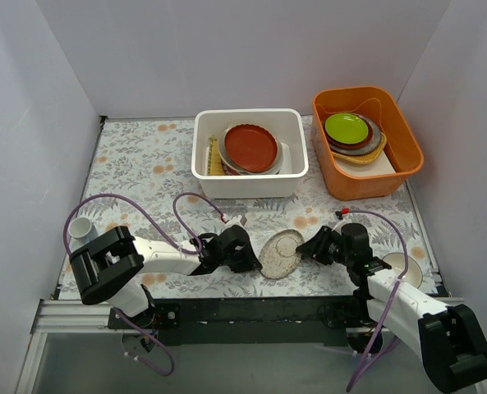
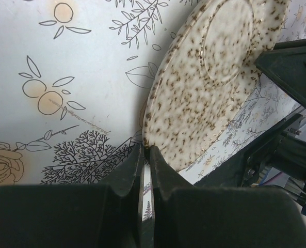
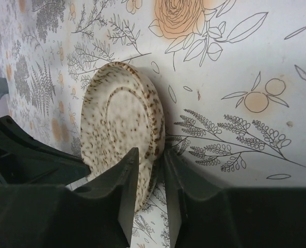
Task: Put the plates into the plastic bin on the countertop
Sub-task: Move the plate to the center of the board, then pick up the plate from the corner of the board.
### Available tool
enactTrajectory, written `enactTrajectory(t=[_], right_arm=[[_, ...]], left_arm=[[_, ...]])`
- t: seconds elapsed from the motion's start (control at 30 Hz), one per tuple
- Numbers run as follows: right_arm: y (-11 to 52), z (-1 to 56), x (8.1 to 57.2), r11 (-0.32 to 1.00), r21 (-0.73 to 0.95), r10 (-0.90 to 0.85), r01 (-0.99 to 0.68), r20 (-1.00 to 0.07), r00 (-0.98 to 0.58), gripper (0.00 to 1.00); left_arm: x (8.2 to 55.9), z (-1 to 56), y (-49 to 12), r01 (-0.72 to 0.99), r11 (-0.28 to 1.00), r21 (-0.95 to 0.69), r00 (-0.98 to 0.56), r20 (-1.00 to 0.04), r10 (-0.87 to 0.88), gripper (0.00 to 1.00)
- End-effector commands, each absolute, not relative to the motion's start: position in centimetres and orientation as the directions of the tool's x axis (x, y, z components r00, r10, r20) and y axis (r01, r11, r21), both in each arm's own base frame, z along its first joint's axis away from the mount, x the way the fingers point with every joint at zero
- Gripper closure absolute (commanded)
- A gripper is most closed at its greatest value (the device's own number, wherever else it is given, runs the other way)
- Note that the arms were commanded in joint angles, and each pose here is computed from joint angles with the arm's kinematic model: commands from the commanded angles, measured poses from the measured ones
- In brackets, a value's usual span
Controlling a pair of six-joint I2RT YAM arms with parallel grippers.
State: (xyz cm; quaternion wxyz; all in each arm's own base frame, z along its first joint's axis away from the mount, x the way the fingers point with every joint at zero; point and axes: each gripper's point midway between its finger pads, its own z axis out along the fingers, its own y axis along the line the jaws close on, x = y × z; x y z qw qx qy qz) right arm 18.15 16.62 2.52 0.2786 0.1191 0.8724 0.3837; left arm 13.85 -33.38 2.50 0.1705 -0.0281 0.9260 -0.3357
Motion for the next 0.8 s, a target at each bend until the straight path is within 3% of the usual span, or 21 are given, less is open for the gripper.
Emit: enactTrajectory(t=[0.0,0.1,0.2,0.33,0.43,0.47,0.6,0.7,0.77], right_arm=[[15.9,-0.4,16.1,0.715,0.698,0.381,0.033,-0.35,-0.856,0.76],[15.8,-0.4,16.1,0.718,0.696,0.383,0.03,-0.359,-0.852,0.91],[15.6,-0.1,16.3,0.723,0.691,0.386,0.021,-0.378,-0.841,0.98],[15.5,0.6,16.6,0.724,0.69,0.391,0.006,-0.403,-0.827,0.99],[15.6,1.3,16.8,0.72,0.693,0.387,-0.011,-0.415,-0.823,0.99],[15.7,1.5,16.8,0.717,0.697,0.385,-0.016,-0.414,-0.825,0.99],[16.5,2.7,16.7,0.691,0.719,0.359,-0.069,-0.424,-0.832,0.99],[17.2,4.1,16.7,0.669,0.734,0.327,-0.118,-0.432,-0.84,0.99],[17.7,5.4,16.9,0.653,0.74,0.304,-0.16,-0.45,-0.84,0.99]], left_arm=[[11.6,0.6,-32.0,0.108,0.819,-0.564,-0.958,-0.279,-0.066,1.0],[11.5,0.4,-32.0,0.108,0.823,-0.558,-0.96,-0.275,-0.06,1.0],[11.5,0.4,-32.1,0.113,0.825,-0.554,-0.958,-0.281,-0.058,1.0],[12.1,1.0,-31.7,0.11,0.837,-0.536,-0.947,-0.313,-0.076,1.0],[13.0,2.1,-31.0,0.108,0.849,-0.517,-0.925,-0.365,-0.105,0.79],[13.3,2.4,-30.8,0.11,0.852,-0.512,-0.919,-0.379,-0.109,0.61],[14.1,3.8,-29.7,0.119,0.859,-0.498,-0.888,-0.44,-0.132,0.28],[14.6,4.5,-29.1,0.138,0.853,-0.504,-0.861,-0.487,-0.148,0.16],[14.8,5.0,-29.4,0.161,0.836,-0.525,-0.85,-0.504,-0.153,0.14]])
